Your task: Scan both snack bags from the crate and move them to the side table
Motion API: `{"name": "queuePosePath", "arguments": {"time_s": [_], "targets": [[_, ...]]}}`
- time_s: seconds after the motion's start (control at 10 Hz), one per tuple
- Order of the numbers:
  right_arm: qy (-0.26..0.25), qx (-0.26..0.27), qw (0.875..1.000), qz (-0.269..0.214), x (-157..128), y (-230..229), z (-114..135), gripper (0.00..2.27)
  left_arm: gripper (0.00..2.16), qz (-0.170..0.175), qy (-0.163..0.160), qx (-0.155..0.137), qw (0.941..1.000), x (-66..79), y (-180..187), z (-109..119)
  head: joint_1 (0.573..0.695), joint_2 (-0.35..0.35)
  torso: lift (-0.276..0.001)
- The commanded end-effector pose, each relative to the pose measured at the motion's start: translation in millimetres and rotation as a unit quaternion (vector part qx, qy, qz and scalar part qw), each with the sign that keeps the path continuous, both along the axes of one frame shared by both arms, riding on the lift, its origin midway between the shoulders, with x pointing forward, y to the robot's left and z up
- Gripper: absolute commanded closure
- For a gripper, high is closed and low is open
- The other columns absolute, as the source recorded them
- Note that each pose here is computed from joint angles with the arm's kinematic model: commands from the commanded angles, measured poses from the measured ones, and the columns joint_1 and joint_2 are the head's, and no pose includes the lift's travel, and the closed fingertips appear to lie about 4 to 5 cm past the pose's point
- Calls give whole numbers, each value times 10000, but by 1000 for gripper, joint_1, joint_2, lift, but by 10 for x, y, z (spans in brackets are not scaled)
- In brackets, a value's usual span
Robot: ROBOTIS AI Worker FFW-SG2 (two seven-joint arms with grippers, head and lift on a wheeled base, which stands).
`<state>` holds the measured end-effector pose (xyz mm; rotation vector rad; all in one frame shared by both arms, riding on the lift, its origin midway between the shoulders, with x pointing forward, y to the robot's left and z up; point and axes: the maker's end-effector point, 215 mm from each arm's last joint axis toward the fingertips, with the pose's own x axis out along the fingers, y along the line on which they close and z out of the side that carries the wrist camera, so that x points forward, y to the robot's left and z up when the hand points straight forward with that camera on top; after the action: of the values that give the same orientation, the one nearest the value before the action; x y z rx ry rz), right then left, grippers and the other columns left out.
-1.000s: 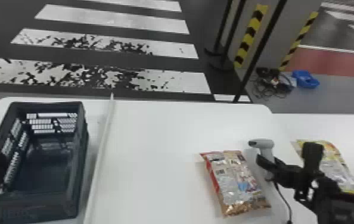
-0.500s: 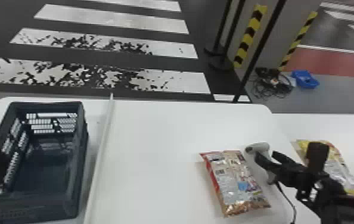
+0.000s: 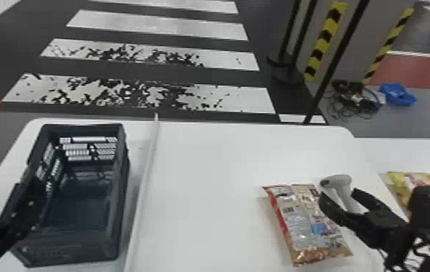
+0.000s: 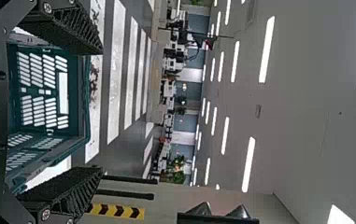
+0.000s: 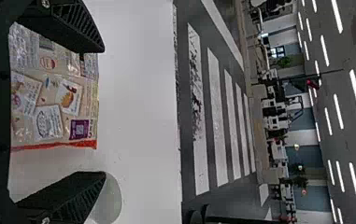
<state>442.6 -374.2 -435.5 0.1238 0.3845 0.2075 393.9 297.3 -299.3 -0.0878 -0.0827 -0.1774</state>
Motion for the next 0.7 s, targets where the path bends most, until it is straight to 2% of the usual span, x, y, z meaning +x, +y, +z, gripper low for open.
{"name": "queuePosePath", "arguments": {"time_s": [0.0,0.3,0.6], "targets": [[119,171,9997,111,-115,281,-161,53,113,-18,-12,0,10000,8,-3,-2,695,-113,-95],[339,88,9990,268,-101,458,-506,60,113,4,-103,-27,9999,-3,26,19,695,-50,-95],[555,-148,9975,403,-51,366,-858,97,113,16,-107,-13,9999,5,49,3,695,-42,-95]]}}
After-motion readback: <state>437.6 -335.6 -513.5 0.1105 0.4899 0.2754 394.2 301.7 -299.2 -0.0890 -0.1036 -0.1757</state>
